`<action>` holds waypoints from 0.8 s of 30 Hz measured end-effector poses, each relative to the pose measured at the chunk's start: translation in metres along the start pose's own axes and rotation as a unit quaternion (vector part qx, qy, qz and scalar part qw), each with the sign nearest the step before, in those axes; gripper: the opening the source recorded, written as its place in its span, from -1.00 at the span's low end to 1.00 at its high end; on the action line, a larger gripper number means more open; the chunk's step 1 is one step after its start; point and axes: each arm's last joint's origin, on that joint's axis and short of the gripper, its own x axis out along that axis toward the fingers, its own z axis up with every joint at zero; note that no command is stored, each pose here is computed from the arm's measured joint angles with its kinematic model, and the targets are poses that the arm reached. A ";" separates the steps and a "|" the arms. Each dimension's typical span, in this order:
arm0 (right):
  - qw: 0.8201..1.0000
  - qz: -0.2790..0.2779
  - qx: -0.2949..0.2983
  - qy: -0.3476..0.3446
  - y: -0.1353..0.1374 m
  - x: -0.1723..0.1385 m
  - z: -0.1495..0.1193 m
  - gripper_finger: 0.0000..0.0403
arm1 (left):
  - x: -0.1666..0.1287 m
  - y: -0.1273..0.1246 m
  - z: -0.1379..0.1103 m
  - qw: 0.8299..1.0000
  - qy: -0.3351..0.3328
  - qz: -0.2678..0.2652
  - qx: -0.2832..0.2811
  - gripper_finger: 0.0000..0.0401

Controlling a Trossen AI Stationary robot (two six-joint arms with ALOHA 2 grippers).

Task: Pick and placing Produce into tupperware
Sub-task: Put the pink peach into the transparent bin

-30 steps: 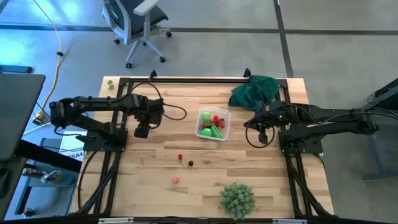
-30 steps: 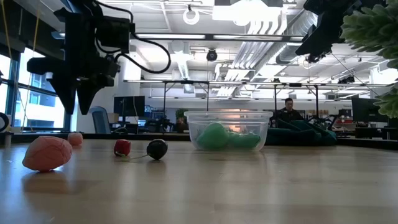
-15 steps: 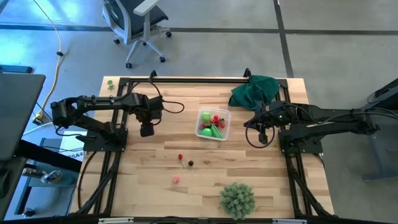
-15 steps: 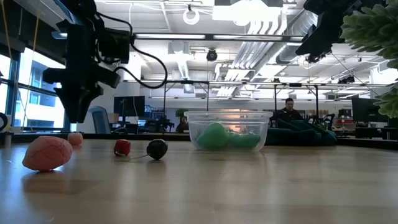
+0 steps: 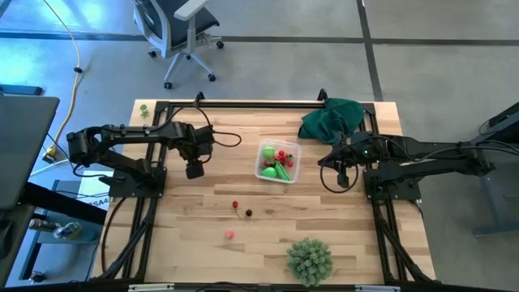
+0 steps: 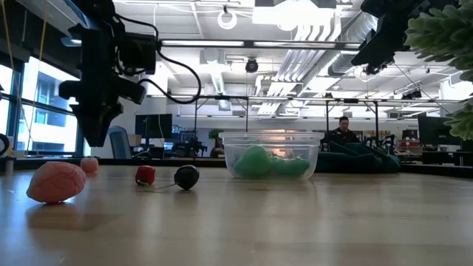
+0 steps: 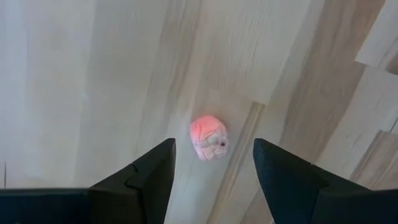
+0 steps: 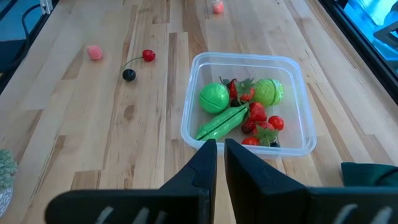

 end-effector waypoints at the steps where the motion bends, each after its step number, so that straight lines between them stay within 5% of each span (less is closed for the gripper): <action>1: 1.000 0.000 0.000 0.000 0.000 0.000 0.000 -0.88 | 0.000 0.000 0.000 1.000 -0.002 0.000 0.000 0.03; 24: 1.000 0.000 0.000 0.000 0.000 0.000 0.000 -0.88 | 0.035 -0.002 -0.004 1.000 0.019 -0.001 -0.008 0.02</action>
